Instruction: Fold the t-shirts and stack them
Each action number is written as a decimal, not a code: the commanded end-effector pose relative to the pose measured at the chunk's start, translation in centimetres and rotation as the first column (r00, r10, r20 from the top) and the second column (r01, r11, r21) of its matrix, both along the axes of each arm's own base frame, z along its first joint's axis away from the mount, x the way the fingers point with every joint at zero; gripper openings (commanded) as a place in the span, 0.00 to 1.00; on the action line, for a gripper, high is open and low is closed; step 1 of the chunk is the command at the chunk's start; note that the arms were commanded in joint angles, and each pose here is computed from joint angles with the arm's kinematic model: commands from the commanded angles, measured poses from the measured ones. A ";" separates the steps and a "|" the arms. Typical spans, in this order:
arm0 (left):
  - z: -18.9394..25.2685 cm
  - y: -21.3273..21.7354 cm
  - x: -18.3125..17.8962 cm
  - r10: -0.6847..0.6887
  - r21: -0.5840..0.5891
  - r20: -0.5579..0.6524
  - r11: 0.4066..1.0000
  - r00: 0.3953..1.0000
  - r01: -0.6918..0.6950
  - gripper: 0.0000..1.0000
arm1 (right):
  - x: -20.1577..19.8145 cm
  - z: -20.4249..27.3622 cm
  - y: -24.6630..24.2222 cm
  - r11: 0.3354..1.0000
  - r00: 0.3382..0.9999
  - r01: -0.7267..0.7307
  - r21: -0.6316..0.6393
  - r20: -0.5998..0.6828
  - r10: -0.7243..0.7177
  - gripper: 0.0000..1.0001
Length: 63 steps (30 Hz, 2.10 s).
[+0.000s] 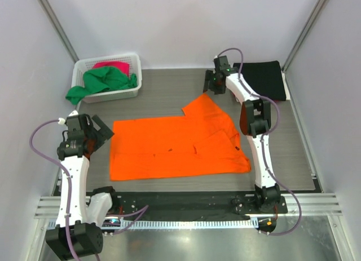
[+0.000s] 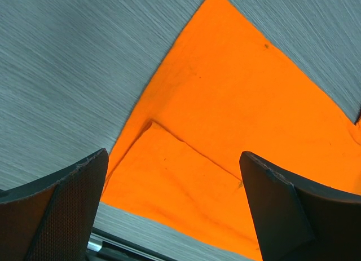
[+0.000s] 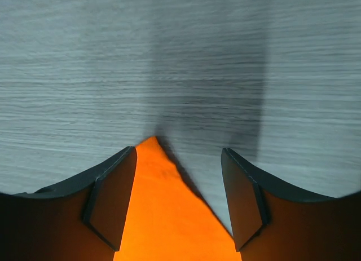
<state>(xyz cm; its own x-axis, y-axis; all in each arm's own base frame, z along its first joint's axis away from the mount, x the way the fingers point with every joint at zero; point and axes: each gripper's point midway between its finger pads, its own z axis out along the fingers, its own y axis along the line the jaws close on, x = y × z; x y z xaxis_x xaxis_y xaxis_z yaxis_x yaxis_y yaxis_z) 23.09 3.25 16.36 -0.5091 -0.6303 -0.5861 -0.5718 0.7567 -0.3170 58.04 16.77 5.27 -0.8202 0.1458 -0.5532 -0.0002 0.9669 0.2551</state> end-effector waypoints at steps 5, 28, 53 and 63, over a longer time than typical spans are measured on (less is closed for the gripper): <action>0.8 0.2 0.8 -0.025 0.029 0.045 0.999 0.999 0.024 1.00 | 0.2 -0.3 2.4 0.999 0.999 -0.043 -0.027 0.022 0.044 0.63; -4.6 2.0 8.5 0.004 -0.012 -0.144 1.000 0.990 -0.006 0.84 | -3.2 6.0 4.1 0.996 0.992 -0.075 -0.039 0.101 0.079 0.01; -14.0 1.4 19.5 0.015 -0.033 -0.203 0.999 0.979 -0.022 0.46 | -13.4 13.4 2.9 0.993 0.982 -0.110 0.053 0.160 0.100 0.01; -14.5 0.7 19.3 0.008 -0.051 -0.208 0.999 0.978 -0.019 0.13 | -13.6 12.5 2.6 0.994 0.985 -0.102 0.034 0.145 0.096 0.01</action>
<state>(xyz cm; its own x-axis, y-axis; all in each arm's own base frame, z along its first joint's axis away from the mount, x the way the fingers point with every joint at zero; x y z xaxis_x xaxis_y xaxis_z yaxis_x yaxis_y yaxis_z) 42.04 4.27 2.27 -0.6112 -0.6624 -0.4332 -0.6414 0.7352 -0.2192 44.20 19.14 14.61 -0.7978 0.0788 -0.5978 -0.1066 0.9573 0.2685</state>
